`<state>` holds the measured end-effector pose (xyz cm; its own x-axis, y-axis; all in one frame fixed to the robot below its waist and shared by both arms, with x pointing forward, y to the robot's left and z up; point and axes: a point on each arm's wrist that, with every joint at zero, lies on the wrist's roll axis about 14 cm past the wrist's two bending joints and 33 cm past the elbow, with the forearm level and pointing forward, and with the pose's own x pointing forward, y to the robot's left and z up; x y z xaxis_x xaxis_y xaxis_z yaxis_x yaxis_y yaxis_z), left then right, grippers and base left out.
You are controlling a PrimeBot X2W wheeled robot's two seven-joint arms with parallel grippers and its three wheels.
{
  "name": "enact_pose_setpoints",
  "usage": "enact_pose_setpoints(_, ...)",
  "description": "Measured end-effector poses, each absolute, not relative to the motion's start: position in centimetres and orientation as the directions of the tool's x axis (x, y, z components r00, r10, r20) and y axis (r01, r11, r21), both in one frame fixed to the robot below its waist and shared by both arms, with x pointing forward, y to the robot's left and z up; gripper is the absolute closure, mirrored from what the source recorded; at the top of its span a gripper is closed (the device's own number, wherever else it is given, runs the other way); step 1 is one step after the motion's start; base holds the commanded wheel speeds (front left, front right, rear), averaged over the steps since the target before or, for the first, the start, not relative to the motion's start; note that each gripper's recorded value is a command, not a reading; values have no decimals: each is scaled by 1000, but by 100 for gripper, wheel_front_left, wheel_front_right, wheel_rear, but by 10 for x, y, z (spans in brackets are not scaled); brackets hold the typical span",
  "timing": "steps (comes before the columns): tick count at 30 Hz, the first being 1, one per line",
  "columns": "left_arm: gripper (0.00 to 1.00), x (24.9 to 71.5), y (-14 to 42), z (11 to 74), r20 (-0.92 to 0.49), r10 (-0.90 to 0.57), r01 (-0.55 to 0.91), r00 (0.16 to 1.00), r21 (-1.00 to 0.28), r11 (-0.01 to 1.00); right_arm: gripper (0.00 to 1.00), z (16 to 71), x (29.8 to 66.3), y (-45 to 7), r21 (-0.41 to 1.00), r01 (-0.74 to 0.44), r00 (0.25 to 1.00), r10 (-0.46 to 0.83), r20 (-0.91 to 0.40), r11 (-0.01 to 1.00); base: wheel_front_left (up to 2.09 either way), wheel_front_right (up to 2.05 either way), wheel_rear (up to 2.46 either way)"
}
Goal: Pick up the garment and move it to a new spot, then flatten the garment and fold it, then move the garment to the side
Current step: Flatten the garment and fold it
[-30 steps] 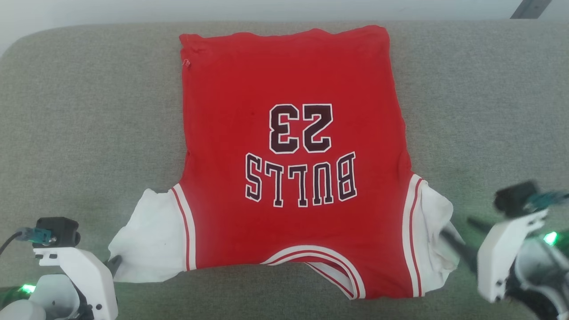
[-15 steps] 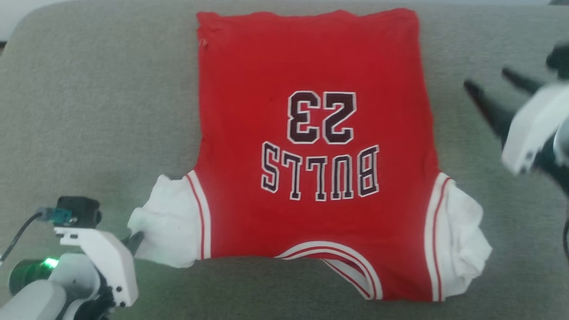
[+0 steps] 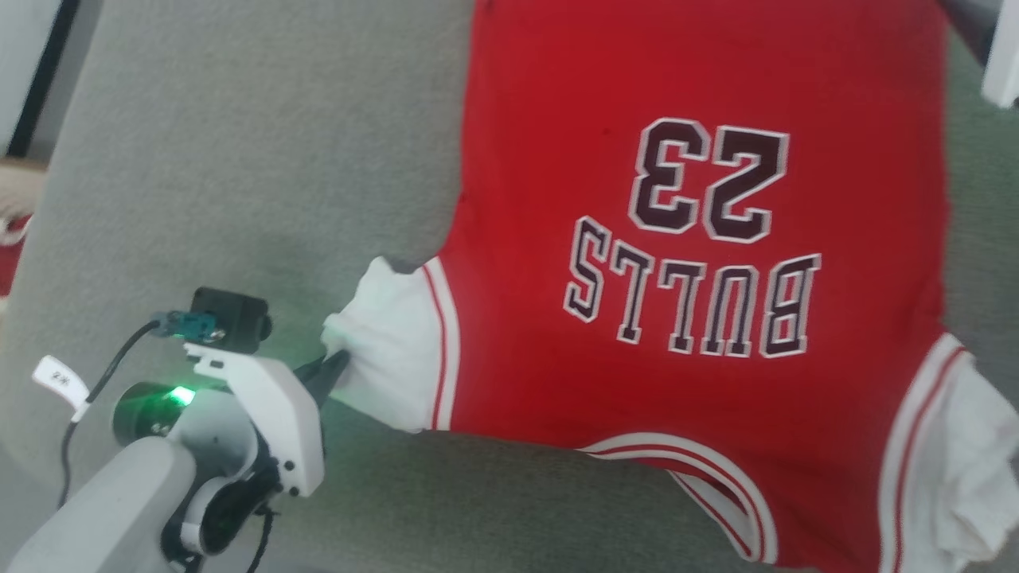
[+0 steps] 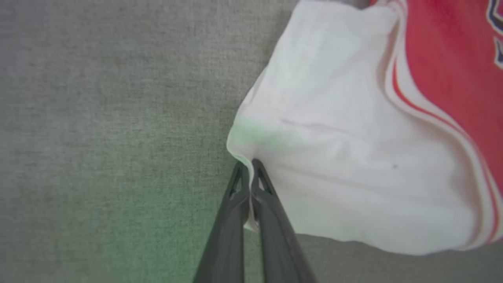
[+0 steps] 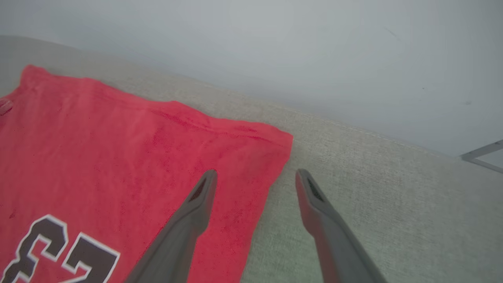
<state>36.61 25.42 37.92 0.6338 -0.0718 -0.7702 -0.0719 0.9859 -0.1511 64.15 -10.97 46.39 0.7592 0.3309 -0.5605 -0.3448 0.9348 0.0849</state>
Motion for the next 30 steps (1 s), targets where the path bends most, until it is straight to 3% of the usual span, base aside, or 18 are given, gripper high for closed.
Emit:
enact_pose_setpoints(9,100,365,260,365,-779,-60,-115,625,-167,979,0,386,658,-102,92,-286,578,248,-777,954,0,0,0)
enact_pose_setpoints(17,100,364,262,356,-783,-60,-132,618,-179,975,2,358,660,-100,120,-230,472,218,-854,966,0,0,0)
enact_pose_setpoints(18,100,364,262,356,-783,-62,-132,619,-181,975,91,358,659,-100,115,-230,463,213,-861,966,0,0,0)
enact_pose_setpoints(19,100,364,262,355,-782,-62,-132,620,-182,974,100,358,658,-100,103,-237,456,205,-866,966,0,0,0)
enact_pose_setpoints(30,100,375,269,360,-765,-58,-97,642,-156,983,100,378,630,-114,49,-274,458,175,-871,961,0,0,0)
